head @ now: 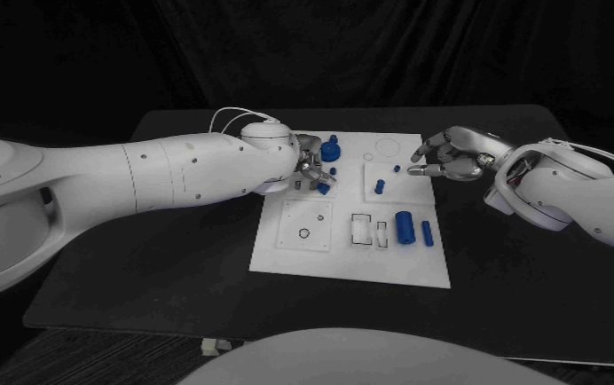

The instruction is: Assemble the parts on the task board

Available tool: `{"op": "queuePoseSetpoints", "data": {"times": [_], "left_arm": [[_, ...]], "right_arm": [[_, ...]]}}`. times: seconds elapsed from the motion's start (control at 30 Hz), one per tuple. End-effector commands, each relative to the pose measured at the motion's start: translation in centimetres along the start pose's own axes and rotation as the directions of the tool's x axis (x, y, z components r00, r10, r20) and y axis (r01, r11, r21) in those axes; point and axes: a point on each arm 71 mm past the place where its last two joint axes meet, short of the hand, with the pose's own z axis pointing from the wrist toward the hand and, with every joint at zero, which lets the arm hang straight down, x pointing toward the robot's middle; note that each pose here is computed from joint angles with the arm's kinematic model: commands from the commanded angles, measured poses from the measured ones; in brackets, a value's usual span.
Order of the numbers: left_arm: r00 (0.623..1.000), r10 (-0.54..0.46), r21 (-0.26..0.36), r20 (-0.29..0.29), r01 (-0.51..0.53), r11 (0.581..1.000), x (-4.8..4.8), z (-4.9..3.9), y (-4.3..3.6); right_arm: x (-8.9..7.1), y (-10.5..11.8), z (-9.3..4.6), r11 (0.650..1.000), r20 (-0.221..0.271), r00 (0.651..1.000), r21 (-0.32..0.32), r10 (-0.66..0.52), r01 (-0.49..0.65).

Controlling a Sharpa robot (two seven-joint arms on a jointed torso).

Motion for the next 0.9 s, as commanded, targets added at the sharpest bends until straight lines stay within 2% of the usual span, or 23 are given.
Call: {"op": "queuePoseSetpoints", "data": {"times": [0.03,0.3,0.4,0.47,0.53,0.9], "left_arm": [[1.000,-0.007,0.016,-0.010,0.007,1.000,0.19,0.01,-0.26],[0.998,-0.039,0.036,0.044,0.037,0.999,-0.07,-0.34,-0.10],[0.995,-0.041,0.068,0.092,0.035,0.997,-0.29,-0.70,-0.29],[0.989,-0.016,0.095,0.146,0.002,0.995,-0.52,-1.08,-0.55],[0.985,0.000,0.109,0.173,-0.019,0.994,-0.59,-1.38,-0.72],[0.975,0.088,0.151,0.205,-0.120,0.981,-0.28,-2.80,-1.26]], "right_arm": [[0.1,-0.1,-0.1,1.000,0.000,1.000,0.013,0.001,-0.001],[0.0,-0.1,-0.2,1.000,0.003,1.000,0.013,0.001,-0.001],[0.0,-0.2,-0.3,1.000,0.005,1.000,0.014,0.001,-0.001],[0.0,-0.2,-0.3,1.000,0.006,1.000,0.015,0.001,-0.001],[0.0,-0.3,-0.4,1.000,0.007,1.000,0.015,0.001,-0.001],[0.0,-0.2,-0.5,1.000,0.005,1.000,0.012,0.002,-0.002]]}}
